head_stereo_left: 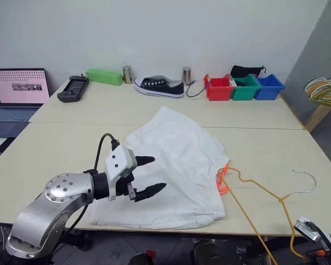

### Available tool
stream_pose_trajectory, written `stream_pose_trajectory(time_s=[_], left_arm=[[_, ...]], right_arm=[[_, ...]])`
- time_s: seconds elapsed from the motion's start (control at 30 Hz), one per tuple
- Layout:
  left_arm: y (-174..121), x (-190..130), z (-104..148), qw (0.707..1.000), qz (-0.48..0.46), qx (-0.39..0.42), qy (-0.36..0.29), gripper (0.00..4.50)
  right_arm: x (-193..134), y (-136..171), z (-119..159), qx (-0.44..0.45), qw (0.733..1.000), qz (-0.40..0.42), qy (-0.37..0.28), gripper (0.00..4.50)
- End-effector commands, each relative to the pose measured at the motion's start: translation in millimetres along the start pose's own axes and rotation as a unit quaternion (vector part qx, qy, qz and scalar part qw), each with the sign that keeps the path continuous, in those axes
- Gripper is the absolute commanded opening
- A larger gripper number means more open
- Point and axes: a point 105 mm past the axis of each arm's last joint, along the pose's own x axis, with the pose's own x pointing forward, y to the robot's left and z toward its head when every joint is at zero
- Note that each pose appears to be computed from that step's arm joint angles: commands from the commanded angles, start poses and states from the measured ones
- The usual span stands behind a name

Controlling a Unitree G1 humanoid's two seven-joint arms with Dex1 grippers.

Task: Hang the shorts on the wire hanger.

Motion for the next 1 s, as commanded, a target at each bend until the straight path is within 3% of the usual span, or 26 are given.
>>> stream_pose_trajectory(time_s=[0.03,0.4,0.7,1.0], left_arm=[[0,-1,5,1.0,-0.007,0.012,-0.003,4.42],[0,-2,4,1.0,-0.009,0.011,0.001,4.42],[2,-2,5,1.0,-0.011,0.018,0.003,4.42],[4,-3,7,1.0,-0.002,0.025,0.004,4.42]], right_arm=[[-4,-2,-6,-0.005,1.0,-0.012,0.003,0.0],[-11,-20,-22,-0.004,0.999,-0.037,0.01,0.0],[8,-4,-3,-0.047,0.999,0.008,0.013,0.0],[26,-8,3,-0.024,0.999,0.025,0.028,0.0]])
